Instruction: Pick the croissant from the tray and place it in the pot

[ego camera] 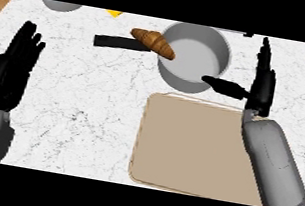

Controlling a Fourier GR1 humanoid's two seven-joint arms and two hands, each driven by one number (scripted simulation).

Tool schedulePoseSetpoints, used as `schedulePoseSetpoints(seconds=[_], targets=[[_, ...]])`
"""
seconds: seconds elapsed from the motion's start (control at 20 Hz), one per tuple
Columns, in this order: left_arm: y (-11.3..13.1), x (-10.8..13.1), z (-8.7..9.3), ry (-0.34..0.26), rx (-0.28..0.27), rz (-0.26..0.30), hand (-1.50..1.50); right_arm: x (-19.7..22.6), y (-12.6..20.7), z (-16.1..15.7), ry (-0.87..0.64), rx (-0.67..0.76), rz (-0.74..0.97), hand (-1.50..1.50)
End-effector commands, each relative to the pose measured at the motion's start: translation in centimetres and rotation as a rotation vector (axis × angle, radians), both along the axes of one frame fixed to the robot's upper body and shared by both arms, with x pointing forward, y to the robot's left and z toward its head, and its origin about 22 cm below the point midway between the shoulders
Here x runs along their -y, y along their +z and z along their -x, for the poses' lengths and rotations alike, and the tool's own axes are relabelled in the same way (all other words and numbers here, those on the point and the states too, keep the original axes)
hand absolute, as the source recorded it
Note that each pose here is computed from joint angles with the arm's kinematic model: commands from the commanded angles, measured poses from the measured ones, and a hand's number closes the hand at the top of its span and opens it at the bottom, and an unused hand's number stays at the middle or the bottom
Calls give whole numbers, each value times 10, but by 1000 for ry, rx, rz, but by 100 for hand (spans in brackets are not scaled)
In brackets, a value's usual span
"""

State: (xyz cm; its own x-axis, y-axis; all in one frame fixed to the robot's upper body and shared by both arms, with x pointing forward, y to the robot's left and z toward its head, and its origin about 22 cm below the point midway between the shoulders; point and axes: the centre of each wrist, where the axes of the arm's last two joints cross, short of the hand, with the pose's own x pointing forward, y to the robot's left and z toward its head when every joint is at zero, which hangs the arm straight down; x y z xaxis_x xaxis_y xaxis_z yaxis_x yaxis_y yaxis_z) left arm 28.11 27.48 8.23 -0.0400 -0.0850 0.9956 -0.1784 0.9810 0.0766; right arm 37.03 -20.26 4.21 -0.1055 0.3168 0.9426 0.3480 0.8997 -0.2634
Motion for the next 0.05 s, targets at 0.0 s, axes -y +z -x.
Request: schedulePoseSetpoints(seconds=[0.0], targets=[[8, 4, 0, -10, -17, 17, 0, 21, -3, 1, -5, 6, -2, -150]])
